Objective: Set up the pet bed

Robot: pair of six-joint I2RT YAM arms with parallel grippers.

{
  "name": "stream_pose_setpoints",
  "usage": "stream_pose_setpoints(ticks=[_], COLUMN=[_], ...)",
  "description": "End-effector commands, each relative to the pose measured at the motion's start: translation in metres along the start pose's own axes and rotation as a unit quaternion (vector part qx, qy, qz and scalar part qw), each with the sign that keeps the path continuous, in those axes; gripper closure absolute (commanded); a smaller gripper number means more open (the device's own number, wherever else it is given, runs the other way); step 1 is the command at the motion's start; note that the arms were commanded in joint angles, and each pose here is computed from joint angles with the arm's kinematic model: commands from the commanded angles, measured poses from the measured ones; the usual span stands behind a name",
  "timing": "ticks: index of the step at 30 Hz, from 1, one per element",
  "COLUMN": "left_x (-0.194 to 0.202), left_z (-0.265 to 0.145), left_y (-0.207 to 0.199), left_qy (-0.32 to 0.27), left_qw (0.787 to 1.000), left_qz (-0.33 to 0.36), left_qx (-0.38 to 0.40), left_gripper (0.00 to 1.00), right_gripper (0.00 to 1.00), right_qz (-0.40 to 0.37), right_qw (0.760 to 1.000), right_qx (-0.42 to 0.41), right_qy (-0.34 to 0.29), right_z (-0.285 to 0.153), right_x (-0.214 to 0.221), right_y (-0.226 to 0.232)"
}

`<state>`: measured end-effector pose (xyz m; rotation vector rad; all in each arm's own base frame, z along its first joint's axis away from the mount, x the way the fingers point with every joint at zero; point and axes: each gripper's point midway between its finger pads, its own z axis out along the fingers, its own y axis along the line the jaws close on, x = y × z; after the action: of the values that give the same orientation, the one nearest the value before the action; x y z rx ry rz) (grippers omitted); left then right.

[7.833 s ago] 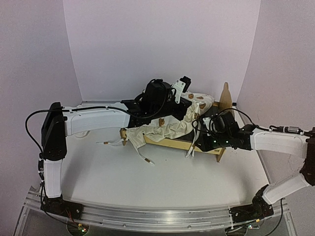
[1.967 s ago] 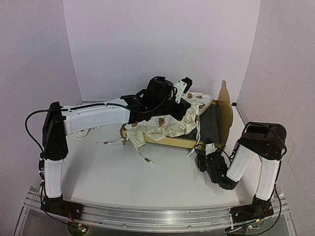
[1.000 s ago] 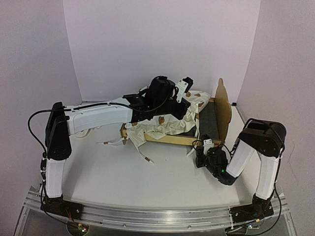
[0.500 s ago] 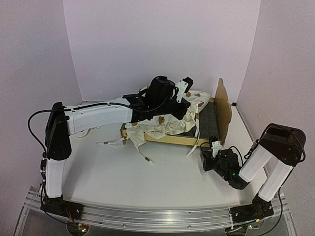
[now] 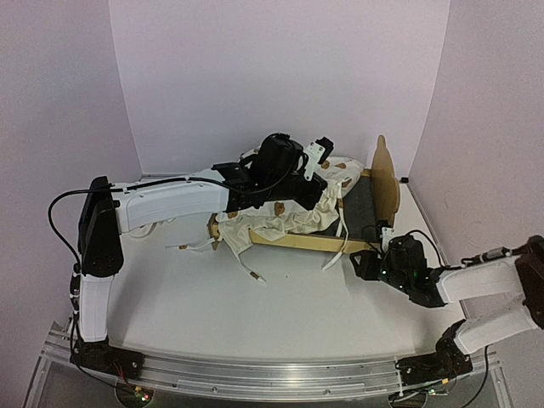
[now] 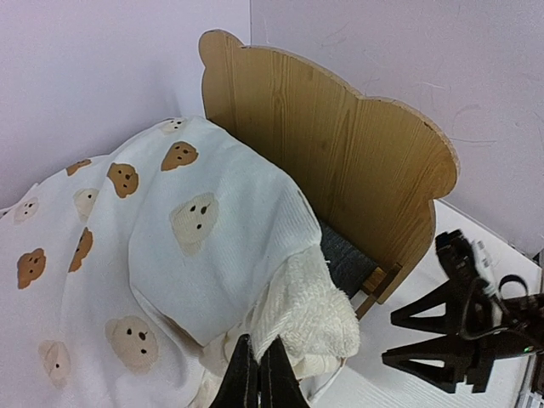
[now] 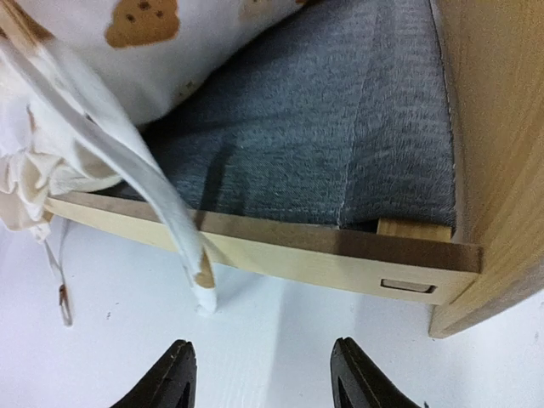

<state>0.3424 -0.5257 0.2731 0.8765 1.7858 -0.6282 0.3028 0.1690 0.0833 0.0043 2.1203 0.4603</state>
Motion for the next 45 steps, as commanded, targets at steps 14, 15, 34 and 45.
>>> stream_pose_setpoints(ticks=[14,15,34,45], left_x=[0.067,0.066,0.066,0.064], left_z=[0.047,0.046,0.036,0.019], left_y=[0.041,0.042,0.064,0.050], left_qy=[0.082,0.082,0.087,0.093], left_qw=[0.993,0.993,0.988,0.990], left_qz=[-0.029,-0.029,-0.035,-0.050], left_qx=[-0.082,-0.083,-0.121,-0.096], left_gripper=[0.98,0.97,0.93,0.85], right_gripper=[0.24,0.24,0.33,0.48], right_qz=[-0.030,-0.033,-0.094,-0.083], right_qw=[0.993,0.992,0.967,0.966], right_qx=[0.115,0.125,0.236,0.243], right_qy=[0.017,0.018,0.035,0.033], right_z=[-0.097,-0.093,-0.034,-0.029], right_x=[-0.088,-0.090,-0.105,-0.099], right_y=[-0.010,-0.011,-0.028,-0.044])
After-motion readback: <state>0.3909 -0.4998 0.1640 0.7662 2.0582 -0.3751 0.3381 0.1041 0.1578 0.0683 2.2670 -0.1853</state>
